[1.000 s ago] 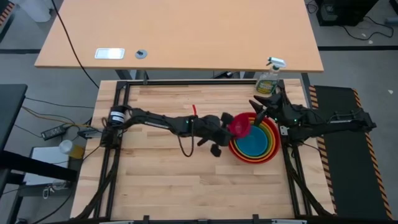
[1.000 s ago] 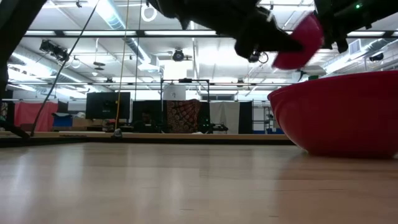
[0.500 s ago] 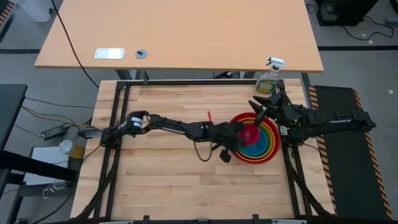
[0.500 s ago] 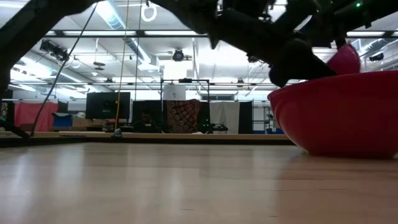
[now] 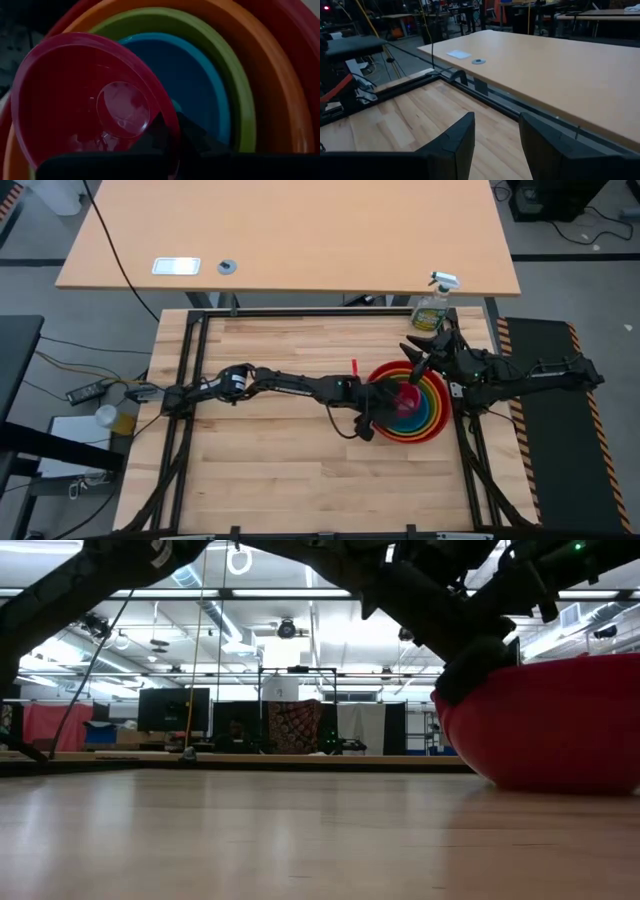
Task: Nest bowls inside each other
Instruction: Stack the pink bowl on the blue bowl, then return to Home Position
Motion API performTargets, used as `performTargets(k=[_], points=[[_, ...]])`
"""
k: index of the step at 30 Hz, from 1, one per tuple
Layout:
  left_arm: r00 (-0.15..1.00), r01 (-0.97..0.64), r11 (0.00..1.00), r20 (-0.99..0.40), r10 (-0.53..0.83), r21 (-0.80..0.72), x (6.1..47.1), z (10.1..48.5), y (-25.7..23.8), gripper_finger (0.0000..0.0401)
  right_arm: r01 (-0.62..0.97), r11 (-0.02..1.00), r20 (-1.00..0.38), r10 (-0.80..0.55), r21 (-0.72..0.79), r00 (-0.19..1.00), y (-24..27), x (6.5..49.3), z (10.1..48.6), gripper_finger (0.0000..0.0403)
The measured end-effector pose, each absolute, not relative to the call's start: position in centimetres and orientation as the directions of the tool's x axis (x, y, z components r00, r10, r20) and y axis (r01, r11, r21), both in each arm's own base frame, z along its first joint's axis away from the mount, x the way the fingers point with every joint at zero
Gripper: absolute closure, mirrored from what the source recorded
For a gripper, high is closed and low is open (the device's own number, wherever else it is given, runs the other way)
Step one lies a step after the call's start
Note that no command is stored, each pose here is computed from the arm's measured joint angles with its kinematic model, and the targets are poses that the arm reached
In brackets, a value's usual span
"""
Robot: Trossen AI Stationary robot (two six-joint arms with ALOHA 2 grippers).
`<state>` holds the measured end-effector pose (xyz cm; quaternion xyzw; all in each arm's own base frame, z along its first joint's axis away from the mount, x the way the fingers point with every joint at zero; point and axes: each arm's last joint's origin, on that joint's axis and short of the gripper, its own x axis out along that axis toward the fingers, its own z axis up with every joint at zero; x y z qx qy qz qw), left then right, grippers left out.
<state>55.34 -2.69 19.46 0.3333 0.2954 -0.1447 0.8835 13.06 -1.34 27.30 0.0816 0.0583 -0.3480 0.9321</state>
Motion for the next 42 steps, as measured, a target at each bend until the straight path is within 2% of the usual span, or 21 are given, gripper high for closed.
performTargets(k=[5,8,18,23,26,33,42], points=[[0.773,0.476,0.712,-0.632,-0.059,0.517,55.2,19.0,-2.7,0.0383,0.656,0.747,-0.165,-0.637,0.113,0.753,-1.3,13.1,27.3,0.0242],[0.779,0.474,0.708,-0.624,-0.060,0.524,55.3,19.1,-2.8,0.0367,0.655,0.747,-0.165,-0.636,0.113,0.754,-1.3,13.1,27.3,0.0242],[0.830,0.431,0.709,-0.553,-0.069,0.558,55.6,20.0,-3.4,0.0226,0.653,0.750,-0.171,-0.633,0.109,0.755,-1.3,13.1,27.3,0.0242],[0.829,0.416,0.721,-0.557,-0.050,0.554,55.1,21.2,-3.6,0.0188,0.654,0.749,-0.179,-0.633,0.104,0.754,-1.3,13.0,27.2,0.0242],[0.837,0.414,0.723,-0.543,-0.063,0.553,54.6,22.8,-3.9,0.0185,0.652,0.750,-0.179,-0.631,0.108,0.755,-1.3,13.0,27.2,0.0242],[0.796,0.533,0.742,-0.539,-0.277,0.406,53.6,24.8,-4.3,0.0198,0.642,0.758,-0.187,-0.619,0.110,0.763,-1.3,13.1,27.1,0.0242],[0.819,0.512,0.760,-0.494,-0.292,0.400,53.7,25.8,-3.2,0.0222,0.664,0.740,-0.203,-0.638,0.106,0.743,-1.3,12.8,26.9,0.0242]])
